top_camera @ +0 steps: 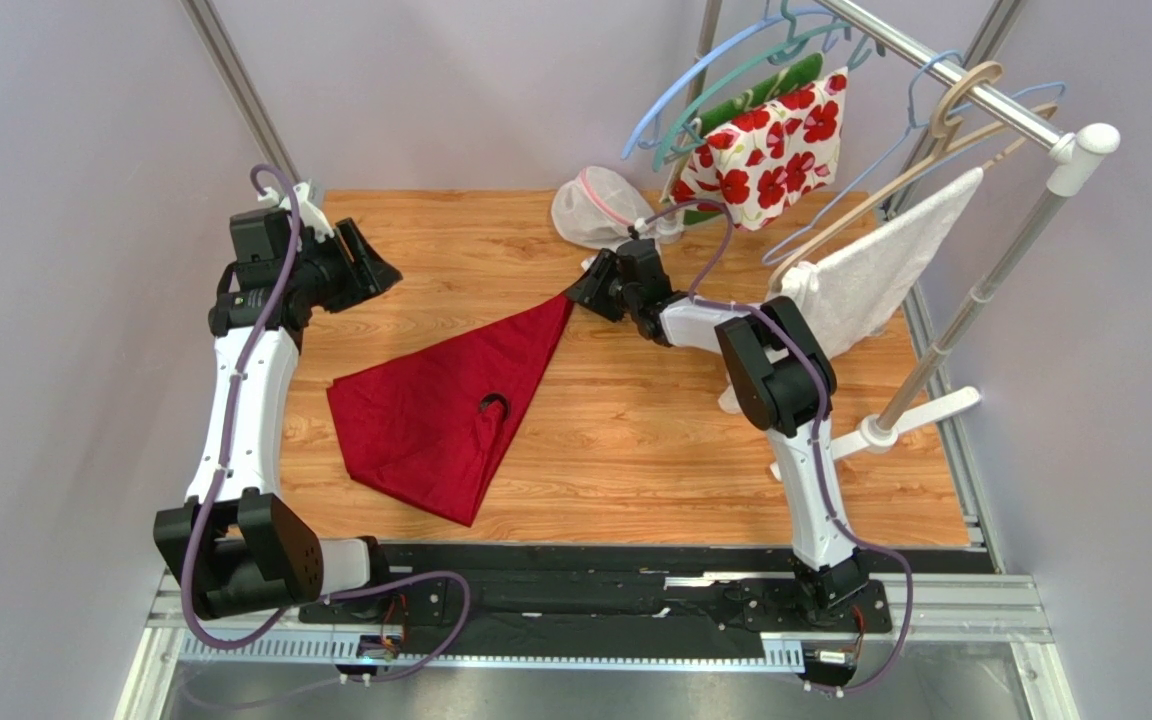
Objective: Fold the napkin, place the utensils inside, and roll it up
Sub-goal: Fold the napkin
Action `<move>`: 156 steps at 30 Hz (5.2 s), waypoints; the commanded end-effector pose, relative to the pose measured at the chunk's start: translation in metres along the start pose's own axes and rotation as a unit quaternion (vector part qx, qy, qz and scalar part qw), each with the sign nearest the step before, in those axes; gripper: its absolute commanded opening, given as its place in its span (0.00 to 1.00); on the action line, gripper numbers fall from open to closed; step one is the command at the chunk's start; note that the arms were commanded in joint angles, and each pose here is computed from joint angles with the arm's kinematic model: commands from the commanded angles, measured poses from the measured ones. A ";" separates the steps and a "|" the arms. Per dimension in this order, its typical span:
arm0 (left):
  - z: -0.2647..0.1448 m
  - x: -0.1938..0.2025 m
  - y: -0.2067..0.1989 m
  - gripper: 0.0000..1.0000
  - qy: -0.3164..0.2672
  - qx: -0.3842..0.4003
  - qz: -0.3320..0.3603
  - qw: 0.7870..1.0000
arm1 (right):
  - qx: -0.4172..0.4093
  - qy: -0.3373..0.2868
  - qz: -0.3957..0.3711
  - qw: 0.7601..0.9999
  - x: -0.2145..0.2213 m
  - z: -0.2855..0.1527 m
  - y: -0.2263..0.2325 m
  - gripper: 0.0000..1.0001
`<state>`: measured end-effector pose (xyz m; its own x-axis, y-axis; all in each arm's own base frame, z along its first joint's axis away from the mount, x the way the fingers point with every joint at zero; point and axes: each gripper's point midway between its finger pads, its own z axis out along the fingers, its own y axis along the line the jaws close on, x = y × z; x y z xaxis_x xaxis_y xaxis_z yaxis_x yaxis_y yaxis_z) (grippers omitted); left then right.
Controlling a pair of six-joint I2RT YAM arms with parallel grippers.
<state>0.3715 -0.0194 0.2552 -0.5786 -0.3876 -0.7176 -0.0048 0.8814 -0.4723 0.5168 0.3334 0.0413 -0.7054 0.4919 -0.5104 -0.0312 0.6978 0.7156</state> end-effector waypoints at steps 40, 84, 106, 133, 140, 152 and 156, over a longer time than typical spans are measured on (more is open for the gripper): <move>-0.002 -0.006 -0.008 0.59 -0.009 0.022 -0.006 1.000 | -0.134 -0.051 0.049 0.989 -0.054 -0.051 0.057 0.00; -0.009 -0.009 -0.013 0.59 -0.020 0.027 -0.001 0.999 | -0.362 0.270 0.050 0.891 0.256 -0.172 0.232 0.00; -0.014 -0.012 -0.016 0.59 -0.027 0.033 -0.002 0.999 | -0.302 0.309 0.013 0.902 0.318 -0.182 0.187 0.00; -0.008 -0.008 -0.010 0.59 -0.019 0.024 -0.003 1.000 | -0.275 0.253 -0.250 0.893 0.269 -0.219 0.181 0.60; -0.008 -0.009 -0.006 0.59 -0.021 0.010 0.001 1.000 | -0.222 0.221 -0.333 0.889 0.188 -0.163 0.160 0.61; -0.002 -0.006 0.000 0.59 -0.012 0.001 -0.003 1.000 | -0.232 0.254 -0.328 0.880 0.151 -0.060 0.123 0.62; 0.000 -0.004 -0.002 0.59 -0.006 0.010 -0.007 1.000 | -0.254 0.282 -0.299 0.876 0.161 -0.047 0.118 0.62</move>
<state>0.3714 -0.0208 0.2597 -0.5688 -0.4010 -0.7181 -0.0031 0.8741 -0.4857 0.3671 0.4518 0.0475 -0.7112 -0.3108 -0.6306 -0.6905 0.4771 0.5437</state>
